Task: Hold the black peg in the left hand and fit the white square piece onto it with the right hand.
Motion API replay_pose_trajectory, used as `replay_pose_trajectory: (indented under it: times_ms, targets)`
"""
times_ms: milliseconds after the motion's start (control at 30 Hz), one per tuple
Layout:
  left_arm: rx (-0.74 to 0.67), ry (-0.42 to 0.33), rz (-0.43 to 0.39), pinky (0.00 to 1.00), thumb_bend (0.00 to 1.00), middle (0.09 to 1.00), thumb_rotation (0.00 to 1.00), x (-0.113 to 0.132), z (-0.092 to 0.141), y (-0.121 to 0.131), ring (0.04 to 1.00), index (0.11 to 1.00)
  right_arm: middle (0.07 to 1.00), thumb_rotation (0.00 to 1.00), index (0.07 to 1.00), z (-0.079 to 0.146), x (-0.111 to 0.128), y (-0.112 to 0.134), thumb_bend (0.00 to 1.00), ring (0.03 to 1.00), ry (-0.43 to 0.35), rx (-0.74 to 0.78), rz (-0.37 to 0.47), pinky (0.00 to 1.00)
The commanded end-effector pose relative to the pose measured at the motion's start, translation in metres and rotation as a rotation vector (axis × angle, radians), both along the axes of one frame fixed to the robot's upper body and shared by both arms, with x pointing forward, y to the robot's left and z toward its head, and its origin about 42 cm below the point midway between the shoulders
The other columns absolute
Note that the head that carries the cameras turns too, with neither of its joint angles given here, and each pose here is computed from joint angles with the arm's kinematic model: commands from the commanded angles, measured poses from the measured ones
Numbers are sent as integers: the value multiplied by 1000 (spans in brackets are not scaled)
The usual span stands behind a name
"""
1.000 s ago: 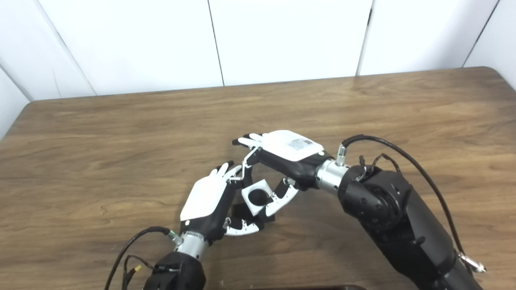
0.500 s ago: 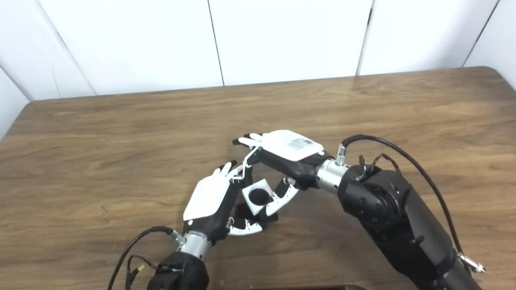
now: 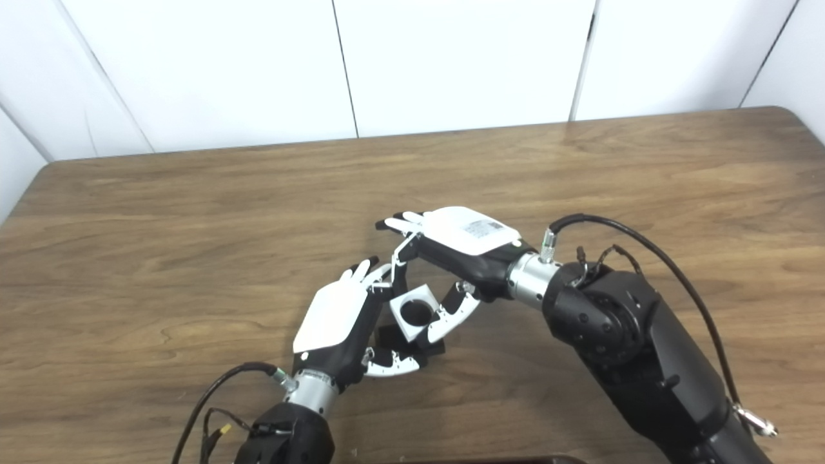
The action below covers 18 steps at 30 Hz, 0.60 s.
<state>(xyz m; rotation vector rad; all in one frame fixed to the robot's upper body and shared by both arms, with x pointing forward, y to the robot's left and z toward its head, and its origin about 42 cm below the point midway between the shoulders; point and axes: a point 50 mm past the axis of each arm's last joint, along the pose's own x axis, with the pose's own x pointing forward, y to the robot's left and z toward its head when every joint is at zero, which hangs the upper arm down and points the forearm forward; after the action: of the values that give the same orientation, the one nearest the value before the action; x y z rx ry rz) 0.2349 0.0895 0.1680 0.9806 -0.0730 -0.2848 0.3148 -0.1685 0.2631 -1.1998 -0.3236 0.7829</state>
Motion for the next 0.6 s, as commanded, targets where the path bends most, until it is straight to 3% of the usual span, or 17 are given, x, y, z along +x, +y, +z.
replay_pose_trajectory:
  times_ms: [0, 567]
  targets:
    - [-28, -64, 1, 1000, 521, 921, 64, 1, 17, -6, 1000, 492, 975, 163, 493, 13, 4, -3, 522, 1000, -53, 11, 4, 1000]
    - [-26, -58, -1, 1000, 520, 923, 63, 7, 18, -7, 1000, 492, 973, 164, 493, 12, 4, -5, 522, 1000, -43, 7, 8, 1000]
